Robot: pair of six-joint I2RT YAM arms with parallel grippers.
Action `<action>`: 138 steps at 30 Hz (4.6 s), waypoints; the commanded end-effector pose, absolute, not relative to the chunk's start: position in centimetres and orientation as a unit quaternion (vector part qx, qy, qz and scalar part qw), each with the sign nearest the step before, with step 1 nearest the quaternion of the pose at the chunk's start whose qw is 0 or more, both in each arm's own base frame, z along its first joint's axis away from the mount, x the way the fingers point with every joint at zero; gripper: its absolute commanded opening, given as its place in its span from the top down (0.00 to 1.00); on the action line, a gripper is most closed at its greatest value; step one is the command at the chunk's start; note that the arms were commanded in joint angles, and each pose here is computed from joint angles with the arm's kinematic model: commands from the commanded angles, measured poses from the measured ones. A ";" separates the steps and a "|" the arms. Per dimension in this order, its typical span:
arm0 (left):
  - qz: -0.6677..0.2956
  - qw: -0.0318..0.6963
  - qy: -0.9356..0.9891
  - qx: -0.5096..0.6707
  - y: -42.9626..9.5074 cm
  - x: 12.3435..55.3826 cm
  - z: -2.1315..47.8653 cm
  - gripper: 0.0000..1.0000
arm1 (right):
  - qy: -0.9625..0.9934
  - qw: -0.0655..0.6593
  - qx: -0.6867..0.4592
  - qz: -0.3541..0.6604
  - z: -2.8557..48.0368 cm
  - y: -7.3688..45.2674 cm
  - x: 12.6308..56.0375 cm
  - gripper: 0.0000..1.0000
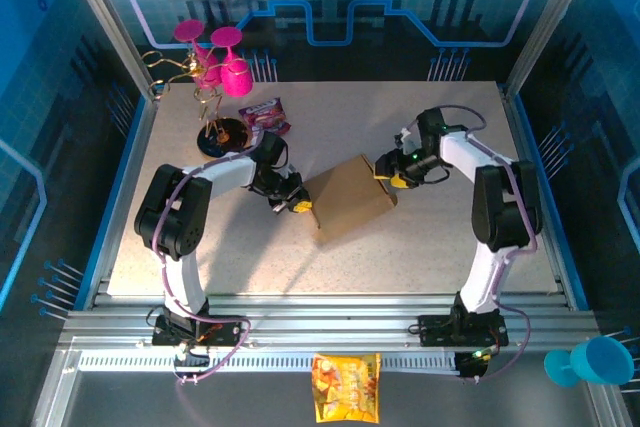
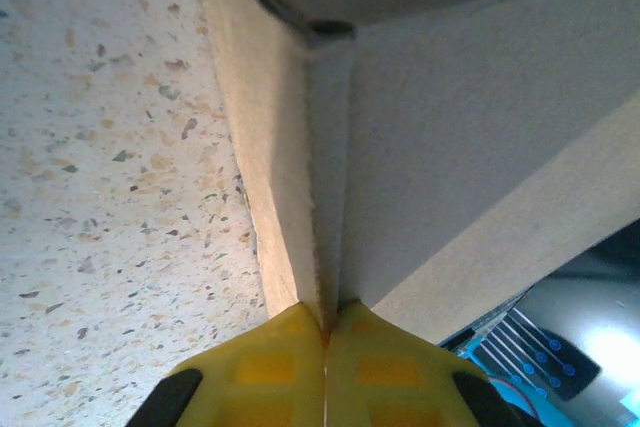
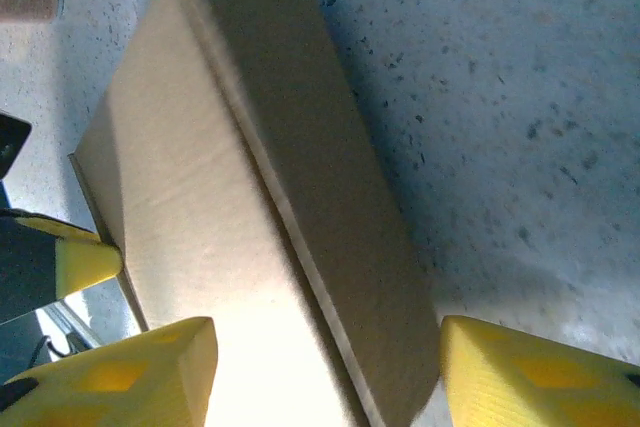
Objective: Fold the paper box
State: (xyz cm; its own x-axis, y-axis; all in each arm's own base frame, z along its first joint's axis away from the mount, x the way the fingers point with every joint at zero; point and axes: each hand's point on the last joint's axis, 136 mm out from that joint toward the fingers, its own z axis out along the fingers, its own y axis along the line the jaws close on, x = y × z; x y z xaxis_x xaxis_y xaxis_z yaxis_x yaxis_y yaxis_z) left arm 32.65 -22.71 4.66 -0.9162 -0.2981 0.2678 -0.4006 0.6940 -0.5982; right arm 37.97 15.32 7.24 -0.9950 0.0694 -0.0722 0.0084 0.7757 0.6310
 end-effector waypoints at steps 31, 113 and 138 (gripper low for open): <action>0.269 0.088 -0.945 0.163 -19.4 31.2 2.1 1.00 | 0.862 -0.038 -0.085 0.499 7.4 22.9 34.3 0.35; 0.523 0.053 -0.739 0.421 -25.0 36.0 10.0 0.64 | 0.845 -0.104 0.158 0.501 13.0 20.1 34.7 0.07; 0.398 0.185 -0.624 0.646 -18.7 31.7 8.5 0.70 | 0.892 0.303 -0.136 0.306 23.3 14.8 34.1 0.54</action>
State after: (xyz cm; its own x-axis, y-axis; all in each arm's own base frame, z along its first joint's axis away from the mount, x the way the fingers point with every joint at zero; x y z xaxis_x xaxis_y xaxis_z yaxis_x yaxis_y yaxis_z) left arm 33.26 -19.94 9.62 -0.2425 -0.6546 0.7160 -0.9138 -0.0937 -0.3952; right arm 33.79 14.68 22.73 -0.9113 0.0926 -0.4011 -0.2110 0.7316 0.6483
